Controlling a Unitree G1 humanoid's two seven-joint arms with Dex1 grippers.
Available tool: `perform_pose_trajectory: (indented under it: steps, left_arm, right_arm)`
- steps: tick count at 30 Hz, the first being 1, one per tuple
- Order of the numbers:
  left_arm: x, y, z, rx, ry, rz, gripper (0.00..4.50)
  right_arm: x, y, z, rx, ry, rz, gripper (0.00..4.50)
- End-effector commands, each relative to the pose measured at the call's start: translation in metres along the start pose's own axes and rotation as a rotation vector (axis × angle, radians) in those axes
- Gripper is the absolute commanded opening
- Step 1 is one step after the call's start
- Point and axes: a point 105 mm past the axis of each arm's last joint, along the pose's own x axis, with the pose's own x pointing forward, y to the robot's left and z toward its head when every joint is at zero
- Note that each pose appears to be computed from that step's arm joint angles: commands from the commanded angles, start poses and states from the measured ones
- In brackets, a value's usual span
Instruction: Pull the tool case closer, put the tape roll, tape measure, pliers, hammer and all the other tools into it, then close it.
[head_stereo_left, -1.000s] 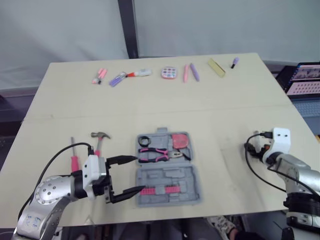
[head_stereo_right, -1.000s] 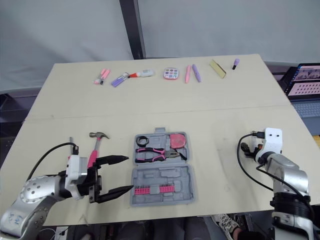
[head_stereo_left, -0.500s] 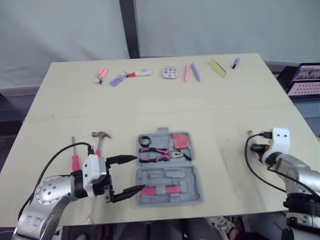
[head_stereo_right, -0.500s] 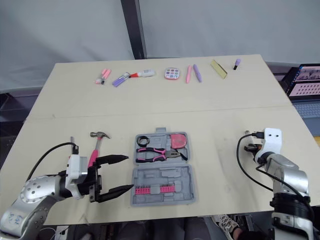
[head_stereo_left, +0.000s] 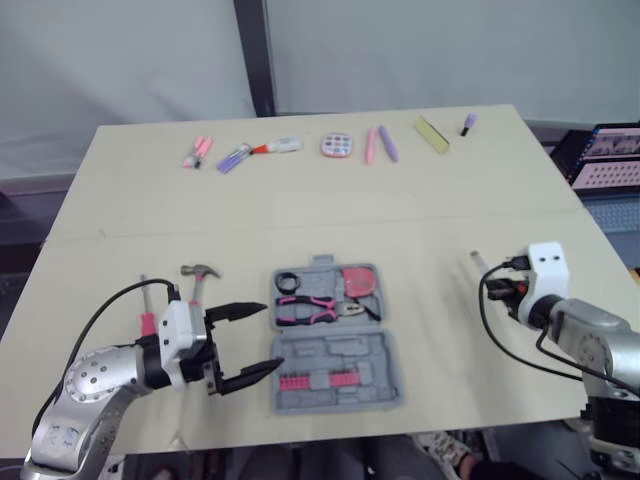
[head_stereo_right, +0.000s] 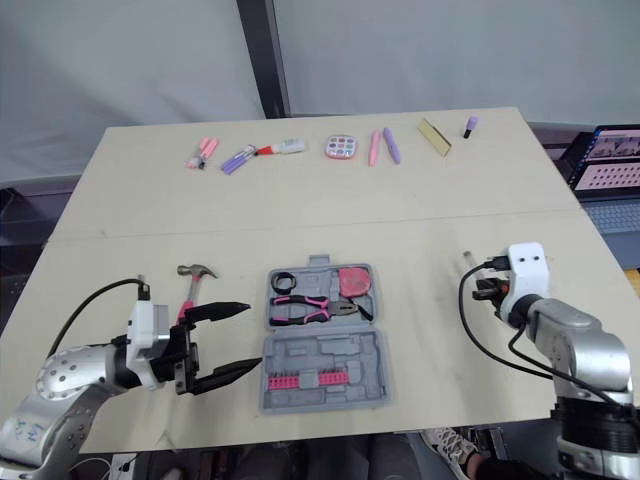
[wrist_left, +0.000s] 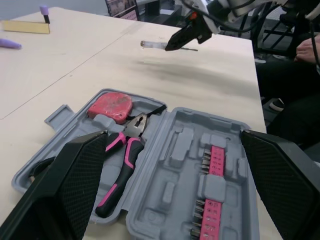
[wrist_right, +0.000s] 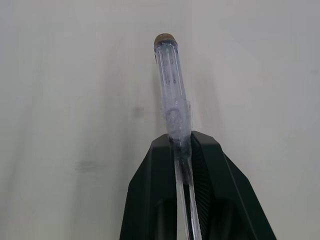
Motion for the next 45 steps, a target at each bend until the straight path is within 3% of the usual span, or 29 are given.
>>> perform_pose_trajectory:
  steps: [1, 12, 19, 45]
  left_arm:
    - [-0.003, 0.002, 0.003, 0.008, -0.016, 0.013, 4.5]
    - [-0.027, 0.006, -0.01, -0.018, 0.041, 0.091, 4.5]
    - [-0.033, 0.007, -0.015, -0.052, 0.032, 0.157, 4.5]
    - [-0.069, -0.01, -0.038, -0.112, 0.133, 0.22, 4.5]
  right_arm:
    - [-0.01, 0.042, 0.027, -0.158, -0.058, 0.206, 0.04]
    - [-0.026, 0.124, 0.049, -0.445, -0.069, 0.603, 0.04]
    - [-0.028, 0.158, 0.05, -0.581, -0.03, 0.756, 0.04]
    - [-0.012, 0.23, 0.033, -0.876, 0.135, 0.933, 0.04]
